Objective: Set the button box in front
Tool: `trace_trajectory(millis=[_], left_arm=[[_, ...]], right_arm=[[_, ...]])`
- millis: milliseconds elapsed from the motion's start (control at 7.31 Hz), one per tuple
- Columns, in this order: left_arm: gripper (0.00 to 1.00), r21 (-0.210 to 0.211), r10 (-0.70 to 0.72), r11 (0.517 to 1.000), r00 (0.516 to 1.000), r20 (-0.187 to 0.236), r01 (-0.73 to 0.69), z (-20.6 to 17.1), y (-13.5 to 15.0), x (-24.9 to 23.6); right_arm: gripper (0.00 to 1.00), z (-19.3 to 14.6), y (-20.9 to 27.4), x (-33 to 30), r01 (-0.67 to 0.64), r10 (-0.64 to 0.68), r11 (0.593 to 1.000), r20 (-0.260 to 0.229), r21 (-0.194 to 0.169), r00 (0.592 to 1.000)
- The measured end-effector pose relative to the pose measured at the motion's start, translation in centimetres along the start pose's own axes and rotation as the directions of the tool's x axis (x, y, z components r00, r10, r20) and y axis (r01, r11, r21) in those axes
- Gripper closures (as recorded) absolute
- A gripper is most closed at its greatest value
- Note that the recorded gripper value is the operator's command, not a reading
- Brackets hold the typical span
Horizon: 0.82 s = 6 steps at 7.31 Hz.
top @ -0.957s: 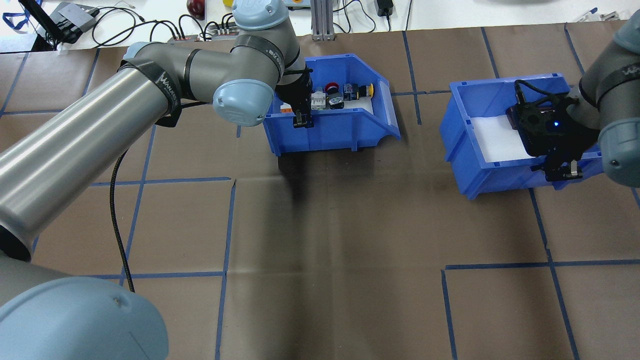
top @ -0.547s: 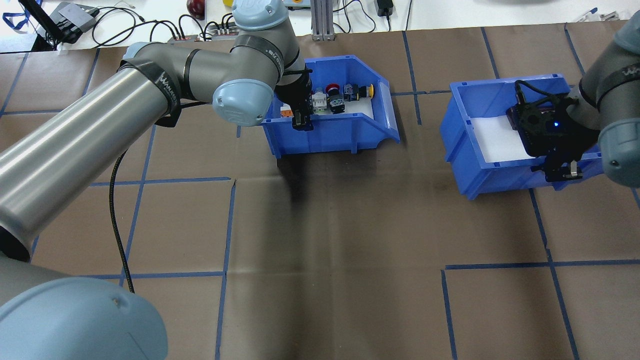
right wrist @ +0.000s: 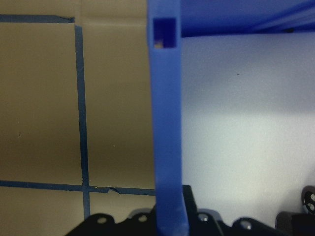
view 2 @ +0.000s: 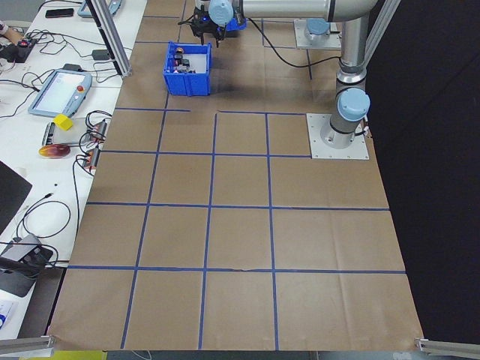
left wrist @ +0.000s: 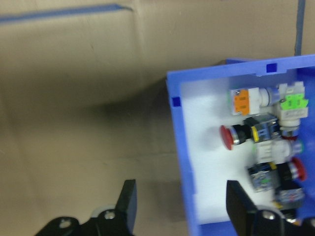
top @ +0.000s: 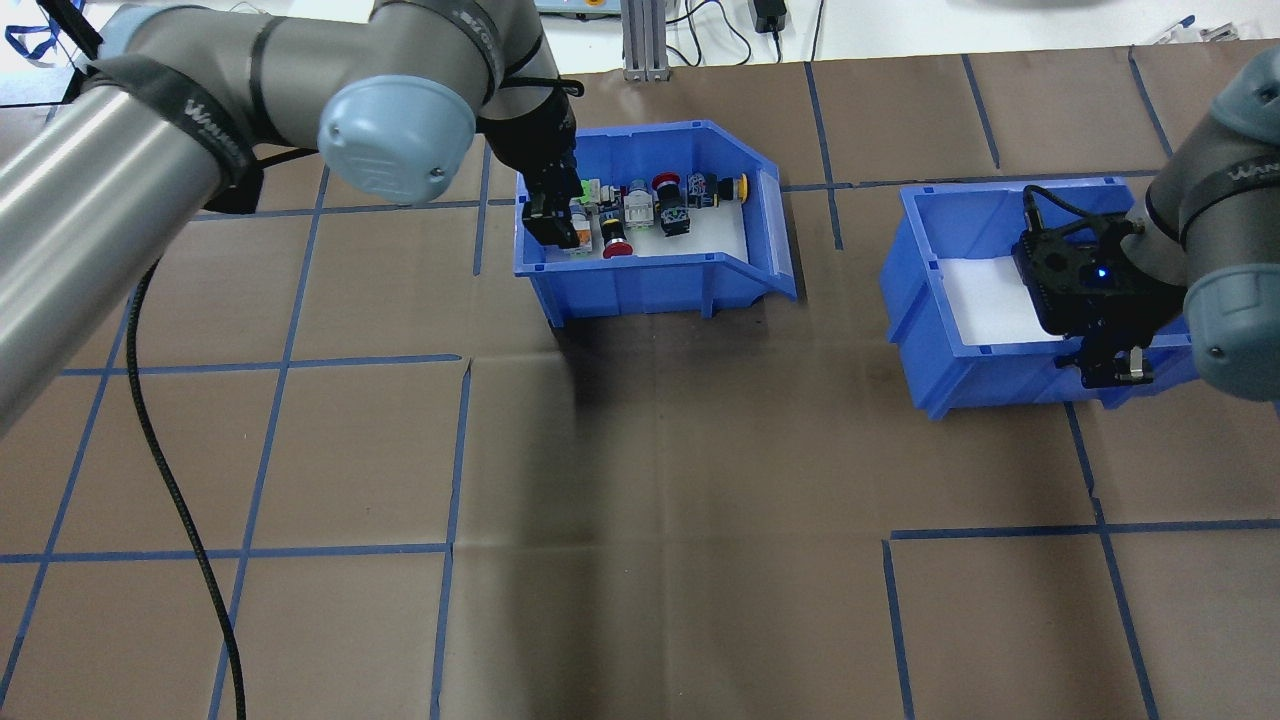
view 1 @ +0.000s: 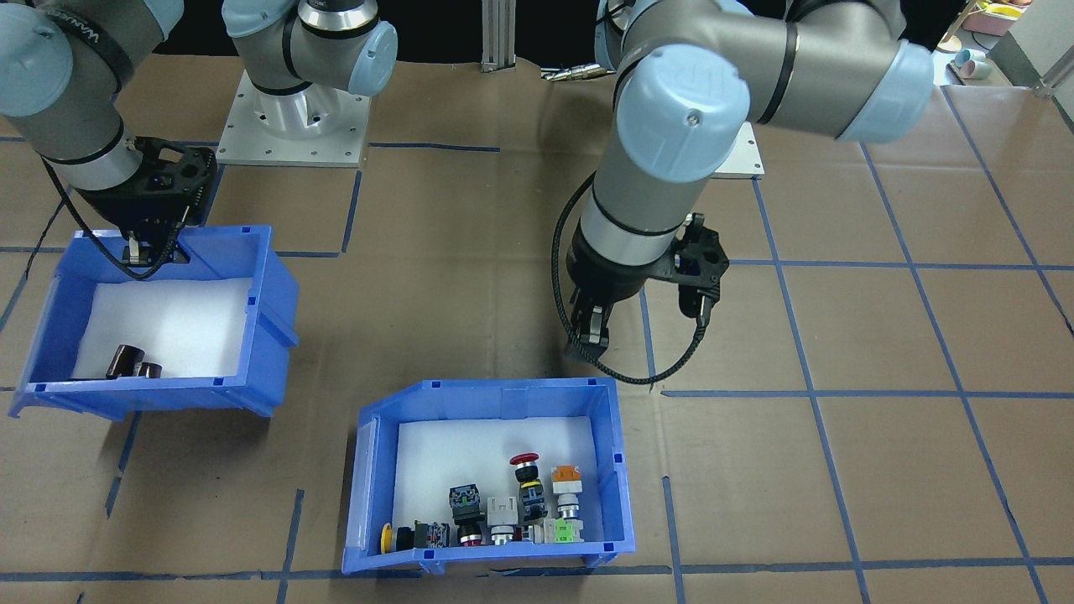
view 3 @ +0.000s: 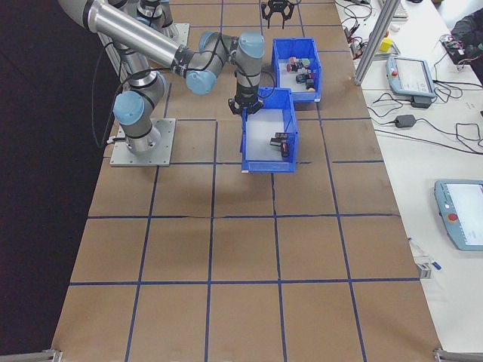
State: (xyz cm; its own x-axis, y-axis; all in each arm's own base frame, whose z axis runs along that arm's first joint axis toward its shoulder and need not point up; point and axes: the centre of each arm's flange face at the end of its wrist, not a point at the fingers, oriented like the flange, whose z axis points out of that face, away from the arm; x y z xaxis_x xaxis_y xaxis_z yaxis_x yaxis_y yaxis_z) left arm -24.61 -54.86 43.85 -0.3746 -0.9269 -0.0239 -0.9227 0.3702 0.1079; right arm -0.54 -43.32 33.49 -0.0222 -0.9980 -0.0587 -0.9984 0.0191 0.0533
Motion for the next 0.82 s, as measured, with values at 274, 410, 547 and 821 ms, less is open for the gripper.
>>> trace_trajectory(millis=[274, 410, 547, 821], left_arm=[[0.01, 0.025, 0.273, 0.961, 0.961, 0.038, -0.275, -4.0, -0.6, -4.4], [0.01, 0.056, 0.423, 0.903, 0.904, 0.059, -0.426, -5.5, -1.3, -6.1], [0.01, 0.064, 0.594, 0.799, 0.801, 0.077, -0.598, -7.1, -2.2, -7.6], [0.01, 0.045, 0.817, 0.566, 0.568, 0.098, -0.823, -9.8, -4.6, -10.7]], right_arm=[[0.91, 0.6, -1.8, -4.5, -0.038, 0.038, 0.999, -0.010, 0.005, 0.999], [0.91, 0.5, -3.0, -6.4, -0.053, 0.053, 0.999, -0.026, 0.005, 0.998], [0.91, 0.2, -4.6, -7.5, -0.045, 0.045, 0.999, -0.042, 0.002, 0.998], [0.91, -0.1, -9.9, -9.2, -0.028, 0.028, 1.000, -0.057, -0.001, 0.998]])
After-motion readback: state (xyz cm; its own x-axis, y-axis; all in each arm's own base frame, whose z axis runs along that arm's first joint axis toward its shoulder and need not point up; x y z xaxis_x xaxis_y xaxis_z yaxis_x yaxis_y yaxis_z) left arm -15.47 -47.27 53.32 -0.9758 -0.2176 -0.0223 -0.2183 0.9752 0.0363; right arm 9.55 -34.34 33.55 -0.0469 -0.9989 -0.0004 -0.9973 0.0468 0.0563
